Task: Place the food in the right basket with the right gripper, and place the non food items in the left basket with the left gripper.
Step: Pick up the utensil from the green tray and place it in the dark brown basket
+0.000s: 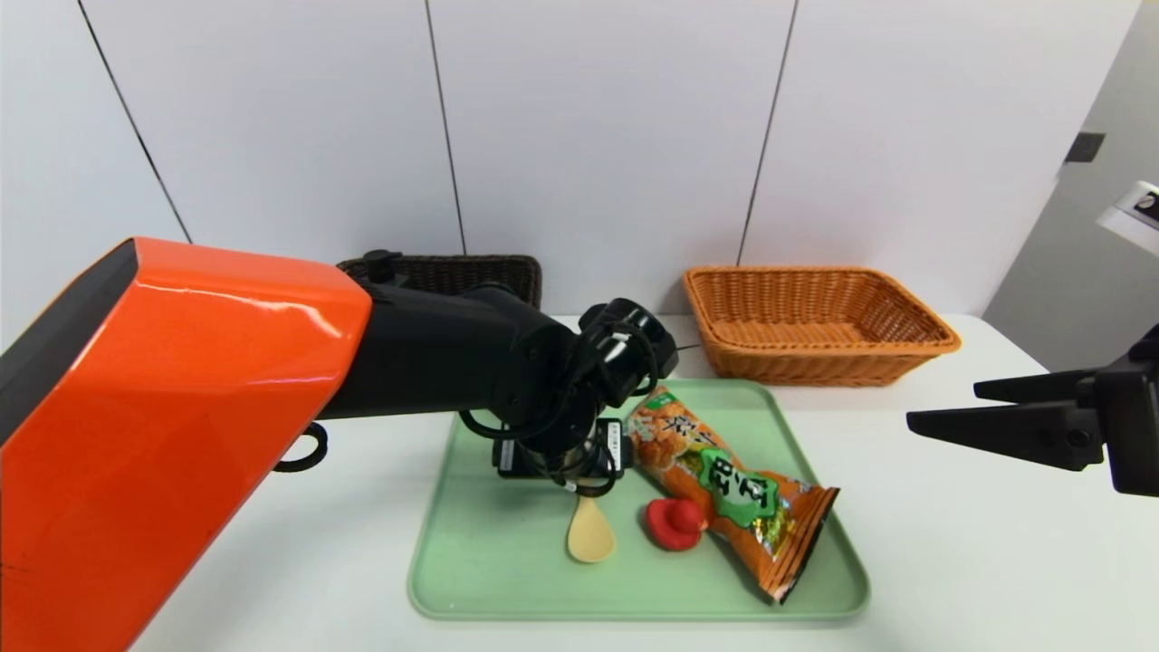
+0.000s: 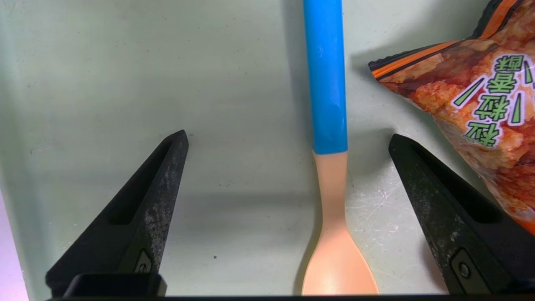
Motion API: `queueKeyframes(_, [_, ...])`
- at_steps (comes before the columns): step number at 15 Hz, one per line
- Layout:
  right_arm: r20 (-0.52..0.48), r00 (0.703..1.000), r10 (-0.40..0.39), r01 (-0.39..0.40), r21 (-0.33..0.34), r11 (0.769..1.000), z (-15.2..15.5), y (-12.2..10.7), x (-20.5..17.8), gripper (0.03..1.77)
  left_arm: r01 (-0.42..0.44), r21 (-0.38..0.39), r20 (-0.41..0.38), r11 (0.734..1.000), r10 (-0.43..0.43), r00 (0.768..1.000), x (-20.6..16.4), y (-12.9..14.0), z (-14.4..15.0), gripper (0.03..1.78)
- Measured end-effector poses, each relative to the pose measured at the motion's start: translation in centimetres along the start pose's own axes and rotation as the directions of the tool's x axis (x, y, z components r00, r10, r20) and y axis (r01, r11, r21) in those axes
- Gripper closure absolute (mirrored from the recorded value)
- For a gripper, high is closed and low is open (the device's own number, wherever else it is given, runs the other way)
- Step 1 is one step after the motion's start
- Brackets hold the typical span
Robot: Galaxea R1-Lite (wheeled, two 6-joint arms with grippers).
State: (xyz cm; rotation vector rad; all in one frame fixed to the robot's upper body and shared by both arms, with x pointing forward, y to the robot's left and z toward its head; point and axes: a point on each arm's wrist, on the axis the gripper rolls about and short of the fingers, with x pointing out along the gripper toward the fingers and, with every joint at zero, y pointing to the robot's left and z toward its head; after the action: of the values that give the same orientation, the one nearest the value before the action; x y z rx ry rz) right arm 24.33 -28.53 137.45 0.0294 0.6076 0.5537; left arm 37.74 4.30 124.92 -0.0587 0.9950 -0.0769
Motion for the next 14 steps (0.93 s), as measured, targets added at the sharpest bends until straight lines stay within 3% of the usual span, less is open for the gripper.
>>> queueKeyframes(5, [-0.002, 1.0, 0.0, 0.0, 0.001, 1.0, -0.07, -0.02, 0.05, 0.09, -0.002, 0.0, -0.001, 1.0, 0.002, 1.0, -0.01, -0.01, -0.04, 0.78])
queueKeyframes(8, [-0.002, 1.0, 0.0, 0.0, 0.001, 1.0, -0.07, -0.02, 0.05, 0.09, -0.002, 0.0, 0.0, 1.0, 0.002, 1.0, -0.03, 0.0, -0.03, 1.06])
queueKeyframes(10, [-0.001, 1.0, 0.0, 0.0, 0.001, 1.0, -0.06, -0.02, 0.05, 0.09, -0.004, 0.0, 0.002, 1.0, 0.004, 1.0, -0.06, 0.01, -0.02, 1.67])
queueKeyframes(14, [0.001, 1.0, 0.0, 0.0, 0.0, 1.0, -0.05, 0.0, -0.02, 0.09, 0.0, -0.004, 0.012, 1.0, 0.0, 1.0, -0.92, 0.27, 0.2, 1.67])
